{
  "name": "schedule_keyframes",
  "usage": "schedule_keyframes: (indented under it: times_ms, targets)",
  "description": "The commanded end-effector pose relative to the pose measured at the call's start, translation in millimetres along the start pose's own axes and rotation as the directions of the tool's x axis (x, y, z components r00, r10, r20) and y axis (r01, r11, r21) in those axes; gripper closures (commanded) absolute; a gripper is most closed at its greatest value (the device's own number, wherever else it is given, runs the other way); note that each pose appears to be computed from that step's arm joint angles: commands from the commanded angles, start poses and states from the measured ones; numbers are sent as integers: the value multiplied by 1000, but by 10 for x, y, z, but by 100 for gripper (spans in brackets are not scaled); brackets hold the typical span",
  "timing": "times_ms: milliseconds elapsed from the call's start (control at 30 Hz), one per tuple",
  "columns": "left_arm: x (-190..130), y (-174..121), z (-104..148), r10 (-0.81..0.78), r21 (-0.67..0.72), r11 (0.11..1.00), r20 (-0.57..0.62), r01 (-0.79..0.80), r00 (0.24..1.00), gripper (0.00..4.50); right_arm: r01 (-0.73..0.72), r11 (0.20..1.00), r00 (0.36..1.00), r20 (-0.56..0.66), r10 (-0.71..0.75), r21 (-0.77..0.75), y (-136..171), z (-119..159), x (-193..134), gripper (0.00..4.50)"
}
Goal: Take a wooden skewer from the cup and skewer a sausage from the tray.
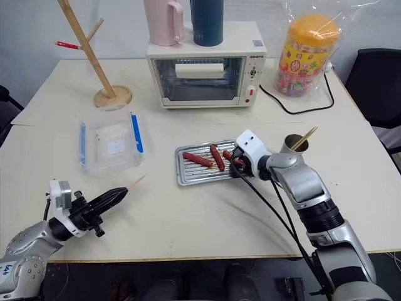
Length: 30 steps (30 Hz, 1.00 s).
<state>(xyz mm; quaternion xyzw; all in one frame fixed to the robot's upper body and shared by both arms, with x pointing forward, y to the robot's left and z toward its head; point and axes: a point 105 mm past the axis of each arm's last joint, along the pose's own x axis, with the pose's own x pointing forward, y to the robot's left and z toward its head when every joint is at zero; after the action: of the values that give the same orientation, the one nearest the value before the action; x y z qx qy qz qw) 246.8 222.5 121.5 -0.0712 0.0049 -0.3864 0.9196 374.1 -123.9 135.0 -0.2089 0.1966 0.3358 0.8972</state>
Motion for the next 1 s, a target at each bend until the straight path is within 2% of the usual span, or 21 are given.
schedule_keyframes:
  times_ms: [33, 133, 267, 600, 767, 933, 1000]
  targets:
    - [17, -47, 72, -22, 23, 1000, 20, 21, 1000, 450, 19, 1000, 1000, 21, -19, 5, -54, 39, -34, 295]
    - [20, -48, 70, -22, 24, 999, 19, 22, 1000, 450, 14, 1000, 1000, 20, -14, 5, -51, 33, -38, 295]
    - [26, -51, 69, -25, 23, 999, 20, 25, 999, 450, 13, 1000, 1000, 17, -13, 7, -52, 13, -42, 361]
    - [36, -57, 61, -30, 22, 999, 19, 30, 999, 450, 10, 1000, 999, 41, -10, 4, -96, 56, -142, 361]
    - [42, -90, 86, -71, 45, 996, 0, 71, 997, 450, -30, 999, 995, 98, 34, -44, -178, 239, -399, 361]
    - [66, -167, 128, -168, 92, 981, -62, 173, 984, 450, -105, 989, 984, 132, 118, -104, -165, 391, -675, 361]
    - [133, -253, 187, -267, 139, 949, -117, 282, 957, 450, -243, 964, 953, 158, 258, -105, -3, 475, -827, 361]
